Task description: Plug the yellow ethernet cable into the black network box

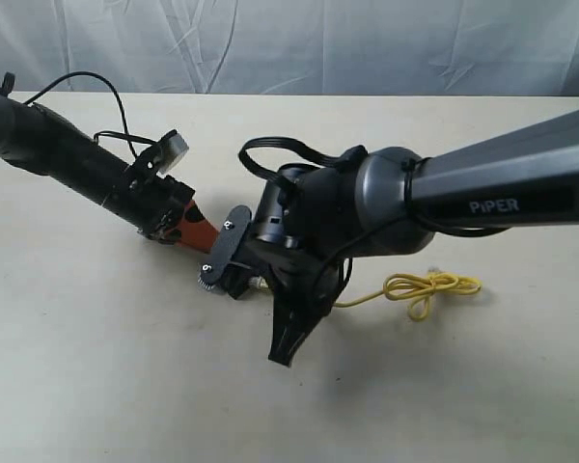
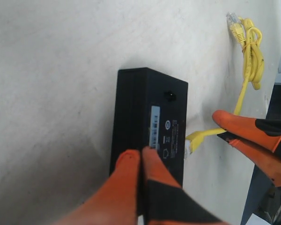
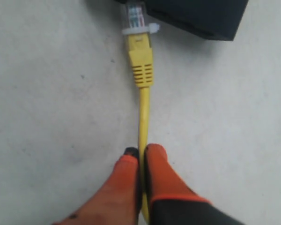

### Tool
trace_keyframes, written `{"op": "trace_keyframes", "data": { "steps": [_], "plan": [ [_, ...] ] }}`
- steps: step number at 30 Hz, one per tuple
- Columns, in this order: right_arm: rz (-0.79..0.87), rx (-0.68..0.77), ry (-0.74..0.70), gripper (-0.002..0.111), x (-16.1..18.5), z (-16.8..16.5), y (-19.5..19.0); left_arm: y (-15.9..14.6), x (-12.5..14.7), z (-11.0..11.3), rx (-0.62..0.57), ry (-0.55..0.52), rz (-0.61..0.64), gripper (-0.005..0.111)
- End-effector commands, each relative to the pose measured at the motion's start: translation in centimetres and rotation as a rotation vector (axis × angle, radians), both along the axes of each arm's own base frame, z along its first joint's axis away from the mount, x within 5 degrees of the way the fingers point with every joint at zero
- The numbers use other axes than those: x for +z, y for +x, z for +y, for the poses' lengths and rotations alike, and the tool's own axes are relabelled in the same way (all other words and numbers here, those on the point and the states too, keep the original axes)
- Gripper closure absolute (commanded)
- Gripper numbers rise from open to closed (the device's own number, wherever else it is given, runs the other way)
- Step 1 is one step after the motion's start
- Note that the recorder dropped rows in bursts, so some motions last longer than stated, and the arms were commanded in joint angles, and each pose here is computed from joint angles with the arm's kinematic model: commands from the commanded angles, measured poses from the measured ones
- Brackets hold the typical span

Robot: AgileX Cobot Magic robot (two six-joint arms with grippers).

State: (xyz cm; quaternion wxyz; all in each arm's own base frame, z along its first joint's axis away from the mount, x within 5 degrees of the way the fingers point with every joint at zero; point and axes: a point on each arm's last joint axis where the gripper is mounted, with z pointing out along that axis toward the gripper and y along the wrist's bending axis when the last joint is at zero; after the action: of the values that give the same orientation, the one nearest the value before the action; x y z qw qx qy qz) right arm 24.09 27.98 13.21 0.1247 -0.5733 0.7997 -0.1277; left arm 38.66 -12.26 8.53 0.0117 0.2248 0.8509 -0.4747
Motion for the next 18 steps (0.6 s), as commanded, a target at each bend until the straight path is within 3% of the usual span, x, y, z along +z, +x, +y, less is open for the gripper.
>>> {"op": "trace_keyframes", "data": {
  "steps": [1, 18],
  "plan": [
    [-0.011, 0.008, 0.022, 0.109, 0.42, 0.18, 0.11, -0.10, -0.61, -0.03, 0.004, 0.004, 0.015, 0.107],
    [-0.021, -0.158, 0.053, 0.109, 0.44, -0.09, 0.09, -0.10, -0.61, -0.03, 0.017, 0.009, 0.033, 0.107]
  ]
}}
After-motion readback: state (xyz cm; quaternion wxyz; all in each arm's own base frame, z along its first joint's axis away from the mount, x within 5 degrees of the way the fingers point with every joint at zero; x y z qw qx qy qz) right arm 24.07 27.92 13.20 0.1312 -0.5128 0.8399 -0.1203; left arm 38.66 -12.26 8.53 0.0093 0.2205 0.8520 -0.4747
